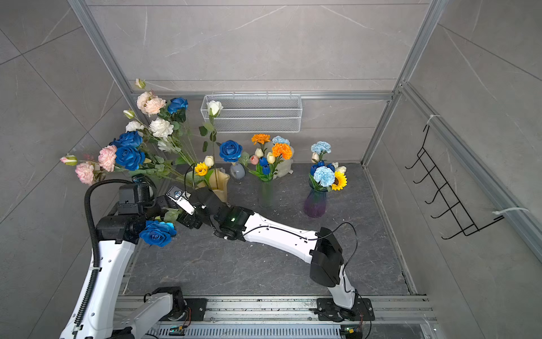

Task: Pick out blue flowers from the vase
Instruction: Pick up the flower from the vase, then place the flower at the center of the board.

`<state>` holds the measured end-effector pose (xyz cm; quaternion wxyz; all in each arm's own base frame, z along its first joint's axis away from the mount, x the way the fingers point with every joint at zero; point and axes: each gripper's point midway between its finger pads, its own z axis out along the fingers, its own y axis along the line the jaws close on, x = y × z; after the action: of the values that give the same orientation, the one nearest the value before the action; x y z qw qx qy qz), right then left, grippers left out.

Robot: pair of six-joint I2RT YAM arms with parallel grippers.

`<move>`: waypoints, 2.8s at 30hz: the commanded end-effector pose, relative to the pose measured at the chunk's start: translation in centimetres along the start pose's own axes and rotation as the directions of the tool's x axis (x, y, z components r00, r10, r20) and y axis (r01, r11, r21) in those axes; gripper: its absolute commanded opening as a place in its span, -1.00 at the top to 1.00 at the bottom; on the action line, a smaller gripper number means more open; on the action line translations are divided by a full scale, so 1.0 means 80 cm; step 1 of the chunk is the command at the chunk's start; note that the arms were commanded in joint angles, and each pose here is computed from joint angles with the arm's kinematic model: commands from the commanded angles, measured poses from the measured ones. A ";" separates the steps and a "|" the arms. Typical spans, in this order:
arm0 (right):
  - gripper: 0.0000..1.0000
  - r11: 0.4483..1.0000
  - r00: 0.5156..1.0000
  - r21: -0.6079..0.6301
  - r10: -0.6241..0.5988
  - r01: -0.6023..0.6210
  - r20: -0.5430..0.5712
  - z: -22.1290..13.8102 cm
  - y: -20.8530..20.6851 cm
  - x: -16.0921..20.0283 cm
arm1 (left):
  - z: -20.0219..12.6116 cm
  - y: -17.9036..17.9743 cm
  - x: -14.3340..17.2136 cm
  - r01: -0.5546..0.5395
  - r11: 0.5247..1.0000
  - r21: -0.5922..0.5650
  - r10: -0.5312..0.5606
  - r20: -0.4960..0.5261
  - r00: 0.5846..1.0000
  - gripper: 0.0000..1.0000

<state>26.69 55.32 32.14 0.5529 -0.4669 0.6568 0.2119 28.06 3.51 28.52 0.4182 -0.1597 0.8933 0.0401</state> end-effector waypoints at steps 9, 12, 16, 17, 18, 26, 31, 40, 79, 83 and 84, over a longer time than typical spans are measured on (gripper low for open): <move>-0.34 0.973 0.975 0.209 0.053 -0.098 0.214 -0.013 -0.082 -0.086 | -0.039 0.031 0.052 -0.106 0.992 -0.067 0.096 -0.129 0.987 -0.85; -0.30 0.975 0.978 0.203 0.049 -0.091 0.205 -0.016 -0.086 -0.080 | -0.050 0.038 0.052 -0.104 0.991 -0.088 0.093 -0.120 0.988 -0.85; -0.30 0.979 0.981 0.186 0.043 -0.079 0.191 -0.022 -0.088 -0.070 | -0.058 0.046 0.046 -0.107 0.987 -0.123 0.094 -0.109 0.990 -0.85; -0.30 0.980 0.981 0.186 0.042 -0.077 0.188 -0.024 -0.088 -0.068 | -0.059 0.047 0.043 -0.109 0.986 -0.129 0.095 -0.106 0.990 -0.85; -0.30 0.979 0.982 0.185 0.044 -0.079 0.185 -0.024 -0.090 -0.066 | -0.060 0.047 0.041 -0.111 0.985 -0.130 0.098 -0.102 0.990 -0.85; -0.30 0.990 0.976 0.117 0.058 -0.084 0.211 -0.009 -0.082 -0.081 | -0.061 0.041 0.046 -0.101 0.990 -0.094 0.091 -0.105 0.990 -0.85; 0.06 0.991 0.977 0.108 0.053 -0.077 0.209 0.006 -0.079 -0.089 | -0.059 0.038 0.053 -0.095 0.993 -0.075 0.086 -0.113 0.990 -0.85; 0.89 0.994 0.970 0.098 0.021 -0.046 0.243 -0.005 -0.079 -0.120 | -0.059 0.023 0.051 -0.077 0.997 -0.005 0.076 -0.087 0.993 -0.85; 1.00 0.988 0.862 0.035 0.114 -0.151 0.494 -0.199 -0.076 -0.294 | -0.259 -0.224 -0.119 -0.529 0.513 0.676 0.188 0.513 0.838 -0.65; 1.00 0.984 0.866 0.060 0.120 -0.171 0.486 -0.203 -0.083 -0.292 | -0.268 -0.220 -0.131 -0.551 0.535 0.640 0.180 0.551 0.815 -0.28; 1.00 0.982 0.868 0.070 0.120 -0.175 0.482 -0.204 -0.086 -0.291 | -0.270 -0.218 -0.132 -0.553 0.539 0.636 0.176 0.557 0.812 -0.12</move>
<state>22.16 48.59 60.47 0.7086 -0.3323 0.5260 0.3328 25.26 -15.03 48.25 0.5577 0.2165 0.7625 -0.2462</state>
